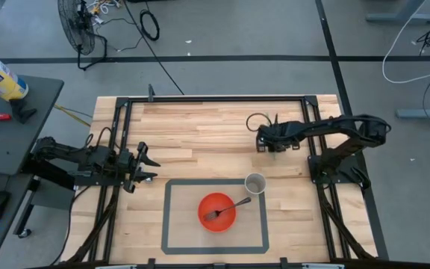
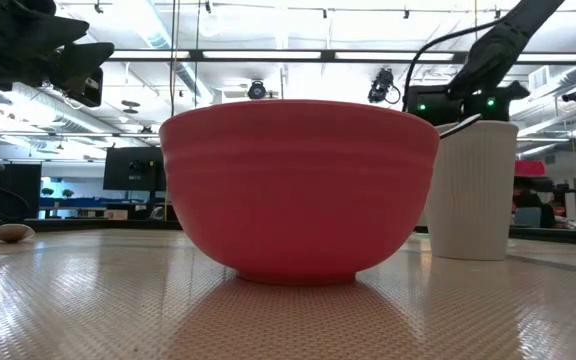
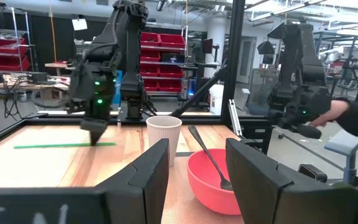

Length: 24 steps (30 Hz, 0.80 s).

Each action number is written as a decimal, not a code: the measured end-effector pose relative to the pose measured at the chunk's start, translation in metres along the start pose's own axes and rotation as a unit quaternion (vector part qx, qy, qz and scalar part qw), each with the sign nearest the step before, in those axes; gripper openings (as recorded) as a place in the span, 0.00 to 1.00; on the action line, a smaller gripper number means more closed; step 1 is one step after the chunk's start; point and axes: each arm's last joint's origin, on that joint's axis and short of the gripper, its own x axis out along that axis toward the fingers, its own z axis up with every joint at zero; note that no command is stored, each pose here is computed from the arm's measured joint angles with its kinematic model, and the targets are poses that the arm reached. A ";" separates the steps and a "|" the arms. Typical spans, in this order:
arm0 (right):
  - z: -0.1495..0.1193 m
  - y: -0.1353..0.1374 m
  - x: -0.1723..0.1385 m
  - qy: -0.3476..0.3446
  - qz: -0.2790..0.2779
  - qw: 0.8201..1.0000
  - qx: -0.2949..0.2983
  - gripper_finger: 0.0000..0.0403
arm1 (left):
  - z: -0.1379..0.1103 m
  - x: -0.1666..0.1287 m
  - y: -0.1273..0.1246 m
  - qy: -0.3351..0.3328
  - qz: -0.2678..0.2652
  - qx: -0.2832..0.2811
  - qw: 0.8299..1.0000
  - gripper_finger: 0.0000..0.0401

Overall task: Pick & Place Utensil
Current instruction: Put the green straw into the white cup

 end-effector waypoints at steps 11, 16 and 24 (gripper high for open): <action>-0.047 0.000 -0.012 0.095 -0.018 0.990 -0.105 0.10 | 0.000 0.000 0.000 0.000 0.000 0.000 1.000 0.41; -0.052 0.000 -0.013 0.093 -0.019 0.988 -0.119 0.13 | 0.000 0.000 0.000 0.000 0.000 0.000 1.000 0.41; -0.045 -0.001 -0.012 0.082 -0.019 0.990 -0.114 0.31 | 0.000 0.000 0.000 0.000 0.000 0.000 1.000 0.41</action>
